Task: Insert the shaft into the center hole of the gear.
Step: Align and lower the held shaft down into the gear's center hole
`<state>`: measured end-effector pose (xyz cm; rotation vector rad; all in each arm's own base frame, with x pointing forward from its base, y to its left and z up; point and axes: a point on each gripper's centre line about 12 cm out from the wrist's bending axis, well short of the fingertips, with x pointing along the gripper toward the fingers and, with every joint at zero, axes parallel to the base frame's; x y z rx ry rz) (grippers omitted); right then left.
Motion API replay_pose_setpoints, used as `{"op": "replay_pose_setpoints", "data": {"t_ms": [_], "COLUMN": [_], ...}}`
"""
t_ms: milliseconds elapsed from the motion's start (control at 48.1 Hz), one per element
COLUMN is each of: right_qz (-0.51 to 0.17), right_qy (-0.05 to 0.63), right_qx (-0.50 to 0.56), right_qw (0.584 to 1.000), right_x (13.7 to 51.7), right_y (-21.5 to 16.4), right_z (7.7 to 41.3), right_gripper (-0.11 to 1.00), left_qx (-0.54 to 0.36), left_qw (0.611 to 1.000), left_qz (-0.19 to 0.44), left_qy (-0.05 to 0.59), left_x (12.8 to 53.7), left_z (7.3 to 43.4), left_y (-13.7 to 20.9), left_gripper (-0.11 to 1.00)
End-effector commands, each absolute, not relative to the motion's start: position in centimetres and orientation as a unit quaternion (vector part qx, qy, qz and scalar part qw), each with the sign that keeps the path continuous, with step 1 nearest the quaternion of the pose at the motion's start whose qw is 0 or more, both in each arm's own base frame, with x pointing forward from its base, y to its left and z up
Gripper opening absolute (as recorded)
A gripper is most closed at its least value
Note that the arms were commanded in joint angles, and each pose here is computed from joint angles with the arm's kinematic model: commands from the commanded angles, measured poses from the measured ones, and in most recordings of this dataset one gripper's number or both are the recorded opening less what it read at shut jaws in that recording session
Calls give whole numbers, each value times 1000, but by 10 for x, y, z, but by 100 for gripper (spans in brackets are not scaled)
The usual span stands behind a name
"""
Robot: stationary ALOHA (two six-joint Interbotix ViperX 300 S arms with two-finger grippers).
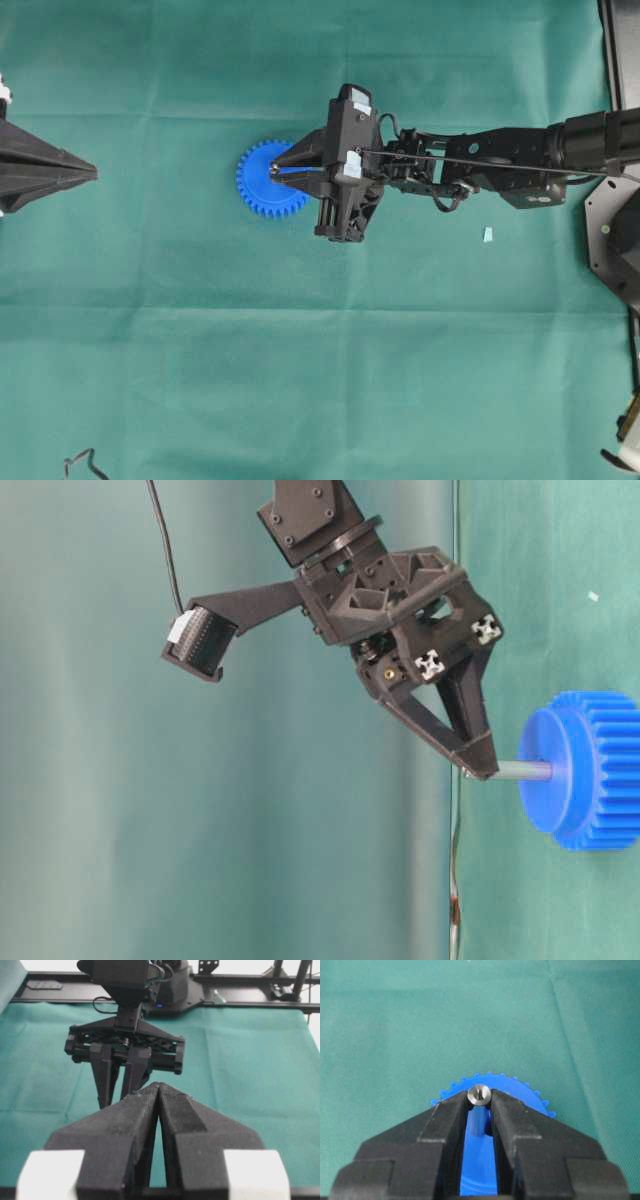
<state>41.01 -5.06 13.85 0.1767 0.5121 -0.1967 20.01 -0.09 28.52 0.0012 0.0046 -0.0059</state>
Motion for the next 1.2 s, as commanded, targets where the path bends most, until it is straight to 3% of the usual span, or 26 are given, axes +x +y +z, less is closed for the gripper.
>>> {"op": "replay_pose_setpoints", "data": {"t_ms": [0,1184], "right_qz": [-96,-109], "right_qy": [243,225], "right_qx": [88,89], "right_qw": [961,964], "right_x": [414,413], "right_y": [-50,-63], "right_z": [145,159], "right_gripper": [17,17], "left_qx": [2,2], "left_qw": [1000,1000], "left_qz": [-2,-2], "left_qy": [-8,2], "left_x": [203,203], "left_z": [294,292], "left_y": [-1,-1], "left_gripper": [0,0]}}
